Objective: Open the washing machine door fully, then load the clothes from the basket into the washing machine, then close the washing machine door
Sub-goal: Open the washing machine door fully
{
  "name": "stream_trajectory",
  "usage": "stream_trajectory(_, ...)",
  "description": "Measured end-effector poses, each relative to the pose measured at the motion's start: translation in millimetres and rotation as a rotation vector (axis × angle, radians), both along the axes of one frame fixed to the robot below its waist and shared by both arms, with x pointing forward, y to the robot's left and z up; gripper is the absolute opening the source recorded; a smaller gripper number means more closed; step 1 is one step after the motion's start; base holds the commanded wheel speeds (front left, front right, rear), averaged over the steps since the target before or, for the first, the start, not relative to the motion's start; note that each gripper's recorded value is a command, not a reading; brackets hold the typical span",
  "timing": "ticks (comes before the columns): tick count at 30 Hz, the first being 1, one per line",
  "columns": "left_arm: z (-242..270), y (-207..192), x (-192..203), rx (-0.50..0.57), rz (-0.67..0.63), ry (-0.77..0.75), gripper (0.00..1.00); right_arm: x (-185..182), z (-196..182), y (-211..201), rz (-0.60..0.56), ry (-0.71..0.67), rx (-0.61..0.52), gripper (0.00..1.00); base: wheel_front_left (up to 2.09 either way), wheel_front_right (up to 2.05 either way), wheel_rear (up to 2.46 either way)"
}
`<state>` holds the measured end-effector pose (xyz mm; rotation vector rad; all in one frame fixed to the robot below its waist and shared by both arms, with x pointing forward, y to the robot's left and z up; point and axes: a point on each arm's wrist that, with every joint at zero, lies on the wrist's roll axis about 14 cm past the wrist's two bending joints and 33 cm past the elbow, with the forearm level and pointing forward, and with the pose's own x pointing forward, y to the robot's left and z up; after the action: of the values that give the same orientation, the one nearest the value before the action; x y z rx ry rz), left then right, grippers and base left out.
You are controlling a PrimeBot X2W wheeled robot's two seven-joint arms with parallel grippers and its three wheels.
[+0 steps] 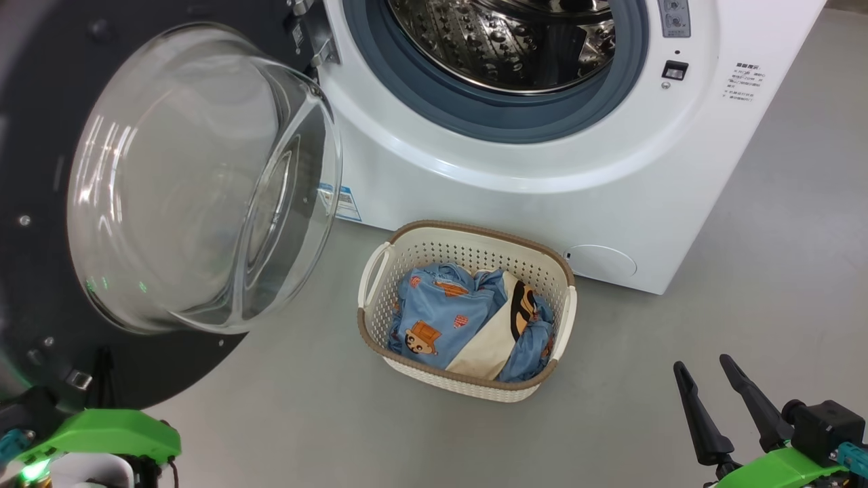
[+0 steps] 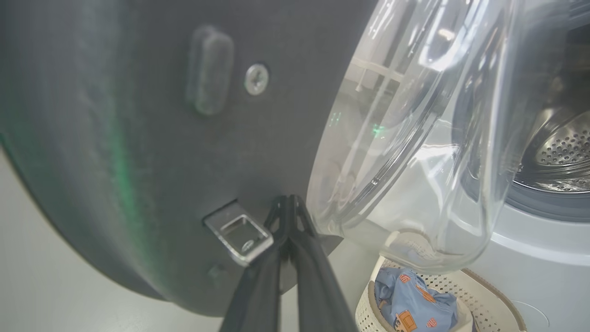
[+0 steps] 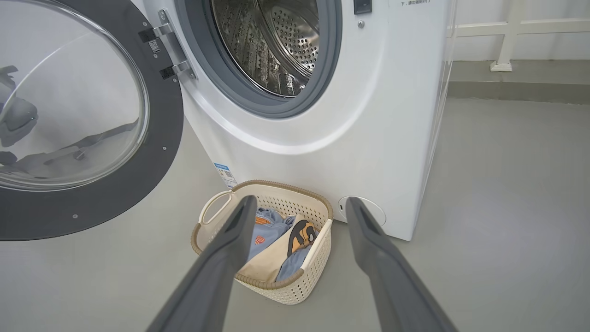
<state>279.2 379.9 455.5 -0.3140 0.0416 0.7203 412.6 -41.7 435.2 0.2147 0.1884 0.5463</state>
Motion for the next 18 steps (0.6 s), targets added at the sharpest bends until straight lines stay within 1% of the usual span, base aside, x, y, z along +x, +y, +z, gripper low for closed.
stream_trajectory(14, -1, 24, 5, -0.022, 0.062, 0.002, 0.00, 3, -5, -6, -0.008, 0.008, -0.009, 1.00, 0.00, 0.00, 0.00)
stream_trajectory(18, 6, 33, 9, -0.001, 0.074, -0.004, 0.00, 5, -6, -9, -0.010, 0.007, -0.018, 1.00, 0.00, 0.00, 0.00)
